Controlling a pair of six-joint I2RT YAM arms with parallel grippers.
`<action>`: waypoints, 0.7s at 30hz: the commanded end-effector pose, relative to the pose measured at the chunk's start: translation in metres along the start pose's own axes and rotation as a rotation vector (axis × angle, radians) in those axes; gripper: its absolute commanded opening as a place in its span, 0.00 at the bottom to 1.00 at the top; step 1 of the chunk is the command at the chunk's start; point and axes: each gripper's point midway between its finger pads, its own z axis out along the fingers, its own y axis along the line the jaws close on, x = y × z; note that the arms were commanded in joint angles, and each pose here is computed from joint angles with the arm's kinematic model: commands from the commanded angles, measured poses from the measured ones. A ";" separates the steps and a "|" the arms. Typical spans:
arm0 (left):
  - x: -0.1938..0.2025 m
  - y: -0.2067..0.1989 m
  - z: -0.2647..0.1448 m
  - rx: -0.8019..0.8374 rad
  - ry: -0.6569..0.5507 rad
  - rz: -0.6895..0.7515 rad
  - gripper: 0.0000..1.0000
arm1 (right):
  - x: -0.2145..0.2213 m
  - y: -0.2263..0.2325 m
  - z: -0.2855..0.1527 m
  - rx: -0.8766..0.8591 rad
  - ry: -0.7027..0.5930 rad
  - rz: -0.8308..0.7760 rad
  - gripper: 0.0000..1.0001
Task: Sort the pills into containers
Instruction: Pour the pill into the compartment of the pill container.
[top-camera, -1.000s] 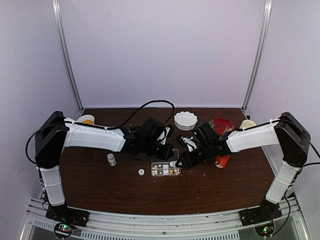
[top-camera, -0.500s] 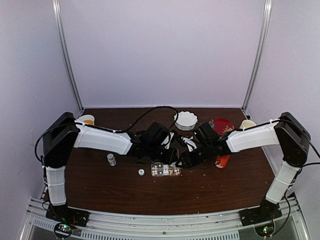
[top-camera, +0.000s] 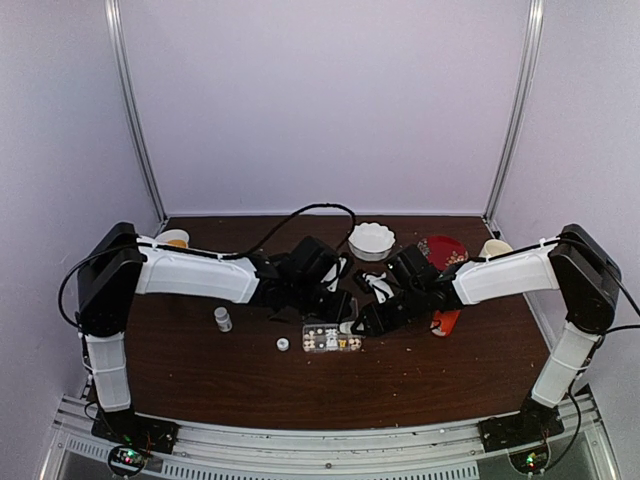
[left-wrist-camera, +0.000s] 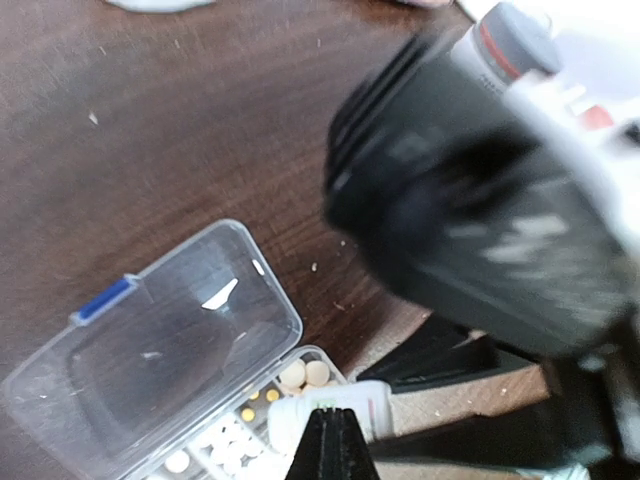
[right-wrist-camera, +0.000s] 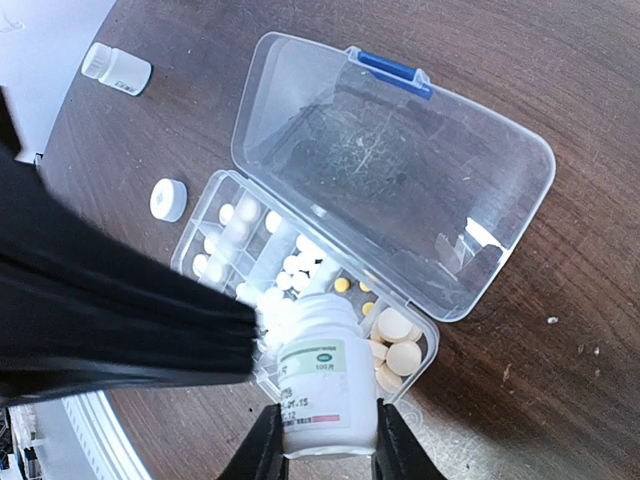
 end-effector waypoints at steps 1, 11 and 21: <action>-0.041 -0.015 -0.038 0.004 -0.117 0.034 0.00 | -0.011 -0.002 -0.005 0.022 -0.034 -0.016 0.00; 0.015 -0.014 0.011 0.085 0.026 -0.028 0.00 | -0.012 -0.001 -0.005 0.018 -0.034 -0.016 0.00; 0.000 -0.004 -0.008 -0.007 0.000 0.014 0.00 | -0.011 -0.002 -0.006 0.027 -0.028 -0.020 0.00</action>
